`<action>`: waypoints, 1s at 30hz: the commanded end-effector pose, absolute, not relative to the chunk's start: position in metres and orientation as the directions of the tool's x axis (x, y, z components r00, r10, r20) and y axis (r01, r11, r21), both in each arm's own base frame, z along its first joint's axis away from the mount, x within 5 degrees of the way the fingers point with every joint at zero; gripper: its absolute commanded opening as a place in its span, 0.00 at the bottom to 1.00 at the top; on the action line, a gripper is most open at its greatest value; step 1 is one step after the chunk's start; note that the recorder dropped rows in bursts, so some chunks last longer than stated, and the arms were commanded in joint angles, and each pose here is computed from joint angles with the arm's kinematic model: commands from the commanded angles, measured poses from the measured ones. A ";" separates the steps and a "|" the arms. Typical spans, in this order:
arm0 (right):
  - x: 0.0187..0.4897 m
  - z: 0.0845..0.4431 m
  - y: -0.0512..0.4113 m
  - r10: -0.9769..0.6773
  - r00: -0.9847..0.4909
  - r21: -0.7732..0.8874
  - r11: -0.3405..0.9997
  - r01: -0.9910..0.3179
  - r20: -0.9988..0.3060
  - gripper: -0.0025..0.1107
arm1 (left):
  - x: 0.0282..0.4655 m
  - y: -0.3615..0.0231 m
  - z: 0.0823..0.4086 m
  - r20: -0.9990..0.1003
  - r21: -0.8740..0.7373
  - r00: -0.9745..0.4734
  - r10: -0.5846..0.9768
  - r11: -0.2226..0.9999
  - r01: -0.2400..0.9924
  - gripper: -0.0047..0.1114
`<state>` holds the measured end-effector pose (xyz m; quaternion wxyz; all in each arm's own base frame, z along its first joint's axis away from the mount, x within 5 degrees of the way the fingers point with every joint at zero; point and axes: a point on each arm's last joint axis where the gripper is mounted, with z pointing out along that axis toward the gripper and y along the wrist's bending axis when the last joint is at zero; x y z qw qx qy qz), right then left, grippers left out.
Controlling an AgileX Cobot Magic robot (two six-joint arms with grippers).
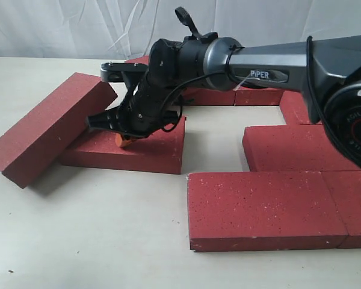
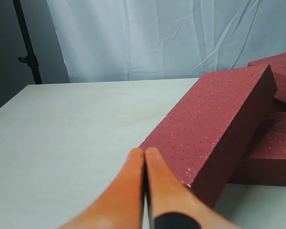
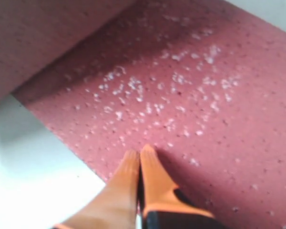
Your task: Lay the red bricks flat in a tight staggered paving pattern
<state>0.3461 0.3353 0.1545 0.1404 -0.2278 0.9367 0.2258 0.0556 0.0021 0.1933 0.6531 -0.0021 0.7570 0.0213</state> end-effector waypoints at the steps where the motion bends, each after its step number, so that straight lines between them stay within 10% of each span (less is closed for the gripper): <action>1: 0.351 0.152 0.319 -0.412 -0.858 0.289 0.818 -0.497 -0.309 0.02 | 0.055 0.002 0.192 -0.989 0.027 -0.146 0.022 0.999 -0.031 0.04; 17: 0.366 0.148 0.280 -0.477 -0.855 0.055 0.866 -0.497 -0.206 0.02 | 0.055 0.002 0.192 -0.989 0.027 -0.146 0.022 0.999 -0.031 0.04; 30: 0.360 0.171 0.340 -0.181 -0.854 0.401 0.823 -0.404 -0.488 0.02 | 0.055 0.002 0.192 -0.989 0.027 -0.146 0.022 0.999 -0.031 0.04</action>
